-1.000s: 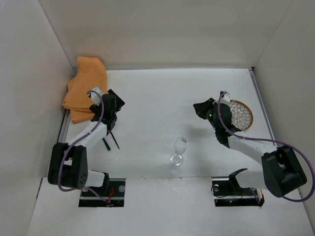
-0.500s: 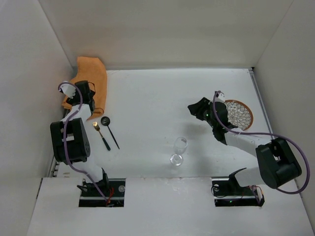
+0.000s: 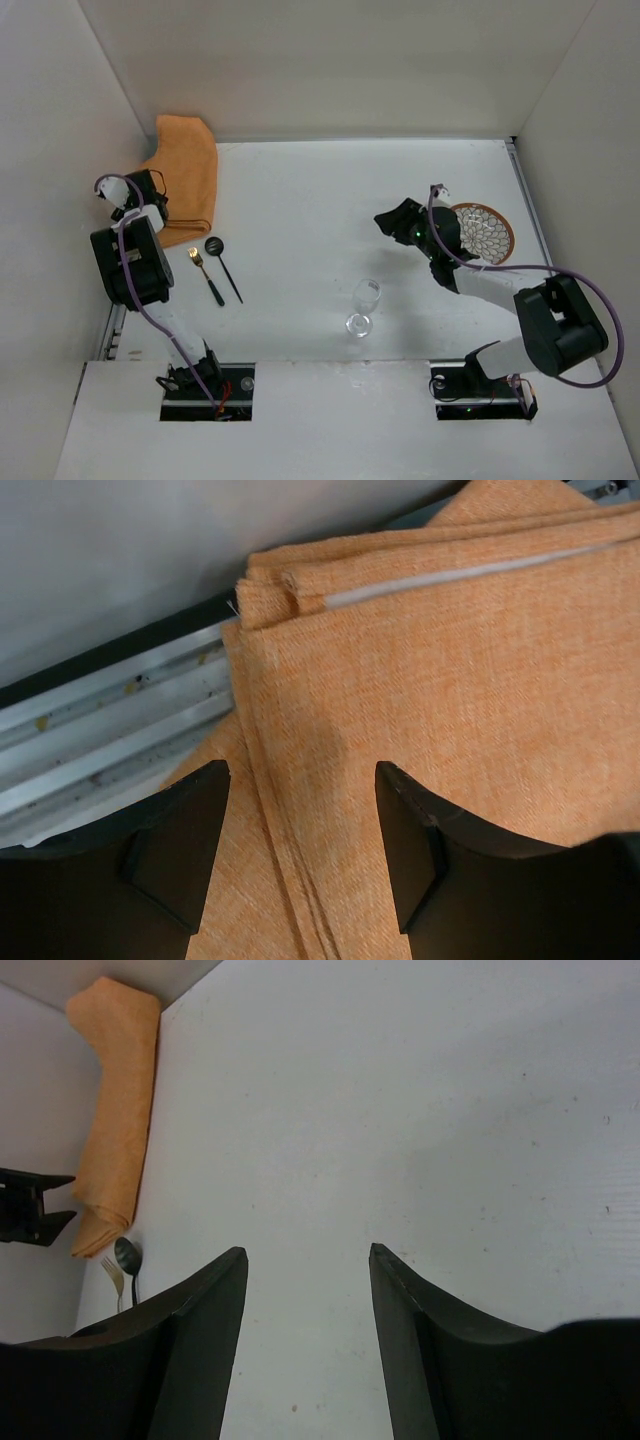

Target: Set the dinner table for one person

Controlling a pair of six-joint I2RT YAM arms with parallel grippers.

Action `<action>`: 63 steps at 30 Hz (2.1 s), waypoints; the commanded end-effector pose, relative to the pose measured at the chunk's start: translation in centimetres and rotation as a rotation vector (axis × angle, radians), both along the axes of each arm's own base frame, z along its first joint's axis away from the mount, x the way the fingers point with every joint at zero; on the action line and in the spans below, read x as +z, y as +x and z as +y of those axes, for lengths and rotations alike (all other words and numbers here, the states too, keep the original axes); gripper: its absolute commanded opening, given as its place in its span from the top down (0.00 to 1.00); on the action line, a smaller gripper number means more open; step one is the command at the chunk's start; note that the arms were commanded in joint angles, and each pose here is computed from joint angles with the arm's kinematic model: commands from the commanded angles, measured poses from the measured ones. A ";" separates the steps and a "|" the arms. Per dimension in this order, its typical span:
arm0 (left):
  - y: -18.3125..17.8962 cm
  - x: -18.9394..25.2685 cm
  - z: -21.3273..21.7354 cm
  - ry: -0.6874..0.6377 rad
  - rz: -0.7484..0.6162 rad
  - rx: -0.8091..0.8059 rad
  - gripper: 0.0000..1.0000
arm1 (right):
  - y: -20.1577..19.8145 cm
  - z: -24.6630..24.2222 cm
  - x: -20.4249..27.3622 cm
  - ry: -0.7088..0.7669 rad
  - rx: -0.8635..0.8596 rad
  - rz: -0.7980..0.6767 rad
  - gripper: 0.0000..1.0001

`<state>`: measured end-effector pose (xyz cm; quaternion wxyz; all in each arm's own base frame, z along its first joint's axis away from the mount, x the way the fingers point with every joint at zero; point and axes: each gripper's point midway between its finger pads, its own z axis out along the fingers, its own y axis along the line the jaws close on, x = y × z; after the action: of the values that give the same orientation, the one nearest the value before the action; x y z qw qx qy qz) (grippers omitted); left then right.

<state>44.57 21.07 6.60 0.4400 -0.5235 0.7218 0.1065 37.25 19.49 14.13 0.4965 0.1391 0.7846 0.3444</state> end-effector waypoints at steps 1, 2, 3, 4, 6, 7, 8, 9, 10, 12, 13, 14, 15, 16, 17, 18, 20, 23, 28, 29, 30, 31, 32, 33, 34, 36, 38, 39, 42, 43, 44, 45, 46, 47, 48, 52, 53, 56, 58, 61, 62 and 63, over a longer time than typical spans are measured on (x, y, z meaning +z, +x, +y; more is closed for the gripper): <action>0.8 1.5 1.5 0.022 -0.028 -0.003 0.42 | 0.9 0.9 2.7 0.027 0.033 -0.090 0.42; 0.8 1.3 1.9 0.022 -0.029 0.003 0.42 | 0.9 1.0 2.7 0.029 0.037 -0.091 0.42; 0.9 1.1 2.0 0.018 -0.031 0.003 0.41 | 0.9 1.0 2.7 0.029 0.040 -0.090 0.42; 0.8 0.7 2.4 0.011 -0.028 0.005 0.41 | 0.9 1.1 2.8 0.029 0.042 -0.092 0.42; 1.0 0.0 3.0 -0.002 -0.034 0.010 0.40 | 0.9 1.2 2.9 0.030 0.050 -0.095 0.42; 1.2 -0.3 3.1 -0.010 -0.042 0.005 0.40 | 0.8 1.4 3.1 0.032 0.057 -0.098 0.42; 1.3 -0.7 3.2 -0.018 -0.050 0.003 0.40 | 0.7 1.5 3.1 0.032 0.065 -0.100 0.42; 1.5 -1.1 3.3 -0.027 -0.063 0.006 0.40 | 0.6 1.6 3.2 0.031 0.069 -0.102 0.42; 1.6 -1.4 3.5 -0.034 -0.073 0.012 0.40 | 0.6 1.7 3.2 0.032 0.072 -0.103 0.42; 1.8 -1.9 3.7 -0.049 -0.087 0.023 0.40 | 0.6 1.9 3.3 0.035 0.081 -0.106 0.42; 2.0 -2.2 3.7 -0.058 -0.092 0.023 0.40 | 0.5 2.0 3.3 0.037 0.087 -0.106 0.42; 2.3 -2.4 3.6 -0.060 -0.099 0.020 0.41 | 0.5 2.1 3.4 0.039 0.093 -0.109 0.42; 2.5 -2.5 3.7 -0.058 -0.107 0.020 0.43 | 0.5 2.2 3.4 0.042 0.094 -0.109 0.42; 2.8 -2.4 3.9 -0.054 -0.117 0.020 0.48 | 0.5 2.3 3.3 0.048 0.097 -0.108 0.42; 3.2 -2.3 4.0 -0.048 -0.127 0.017 0.52 | 0.4 2.6 3.2 0.054 0.108 -0.105 0.43; 3.7 -2.2 3.8 -0.043 -0.133 0.007 0.57 | 0.2 3.0 3.4 0.062 0.127 -0.106 0.44; 4.5 -2.0 3.3 -0.033 -0.138 -0.009 0.66 | -0.3 4.1 4.0 0.080 0.171 -0.116 0.44; 4.9 -1.2 3.3 -0.015 -0.148 -0.008 0.76 | -0.7 5.0 4.3 0.102 0.212 -0.123 0.44; 5.7 1.3 3.5 0.042 -0.160 -0.029 0.74 | -1.0 5.7 3.9 0.131 0.243 -0.109 0.45; 5.8 1.2 3.5 0.051 -0.149 -0.038 0.69 | -1.1 5.8 3.9 0.137 0.251 -0.103 0.45; 5.8 0.9 3.5 0.059 -0.139 -0.043 0.62 | -1.1 5.9 4.0 0.144 0.257 -0.106 0.45; 5.7 0.4 3.5 0.059 -0.131 -0.040 0.55 | -1.0 5.7 4.1 0.147 0.254 -0.110 0.45; 5.6 -0.2 3.6 0.057 -0.121 -0.035 0.49 | -1.0 5.7 4.1 0.150 0.254 -0.109 0.45; 5.5 -0.9 3.6 0.052 -0.110 -0.032 0.46 | -1.0 5.6 4.0 0.154 0.251 -0.106 0.45; 5.5 -1.5 3.6 0.049 -0.100 -0.031 0.43 | -1.1 5.4 4.1 0.156 0.251 -0.106 0.45; 5.5 -2.1 3.7 0.046 -0.090 -0.026 0.43 | -1.1 5.4 4.3 0.155 0.253 -0.113 0.45; 5.6 -2.1 4.0 0.055 -0.103 -0.019 0.43 | -1.0 5.5 4.0 0.156 0.254 -0.106 0.45; 5.8 -1.9 4.2 0.064 -0.111 -0.021 0.47 | -1.1 5.6 4.0 0.156 0.258 -0.104 0.45; 6.5 -1.7 4.7 0.074 -0.122 -0.021 0.53 | -0.8 6.0 3.3 0.153 0.264 -0.090 0.45; 6.7 -1.7 4.8 0.076 -0.124 -0.022 0.57 | -0.7 6.1 3.1 0.153 0.266 -0.083 0.45; 6.7 -1.8 4.8 0.078 -0.126 -0.021 0.63 | -0.5 6.2 2.8 0.151 0.270 -0.075 0.45; 6.8 -1.8 4.8 0.078 -0.126 -0.021 0.68 | -0.5 6.4 2.6 0.151 0.276 -0.070 0.45; 6.8 -1.5 4.8 0.084 -0.128 -0.018 0.73 | -0.4 6.6 2.4 0.150 0.280 -0.065 0.45; 6.7 -1.0 4.9 0.094 -0.131 -0.014 0.80 | -0.3 6.8 2.2 0.149 0.283 -0.061 0.45; 6.7 -0.3 5.0 0.107 -0.135 -0.015 0.86 | -0.3 7.0 2.0 0.150 0.288 -0.054 0.45; 7.1 2.7 3.9 0.135 -0.175 -0.047 0.94 | -0.3 7.2 1.8 0.158 0.296 -0.049 0.45; 7.3 3.4 3.3 0.138 -0.188 -0.058 0.97 | -0.3 7.3 1.7 0.162 0.298 -0.045 0.45; 8.4 4.9 0.4 0.129 -0.229 -0.126 1.00 | -0.6 7.3 2.1 0.174 0.303 -0.052 0.45; 9.6 5.5 -2.6 0.120 -0.267 -0.190 1.00 | -0.8 7.1 2.6 0.180 0.299 -0.068 0.45; 11.4 5.9 -7.1 0.112 -0.307 -0.272 0.99 | -1.0 6.4 3.4 0.188 0.283 -0.090 0.45; 12.0 6.1 -8.6 0.104 -0.314 -0.299 0.99 | -0.9 6.1 3.6 0.189 0.275 -0.098 0.45; 12.4 6.0 -9.9 0.096 -0.320 -0.320 0.99 | -0.8 5.8 3.7 0.190 0.267 -0.102 0.45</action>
<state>53.81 17.87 8.21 0.5376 -0.4425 0.7147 0.0653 35.90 25.57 13.49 0.4183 0.0766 0.7804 0.4585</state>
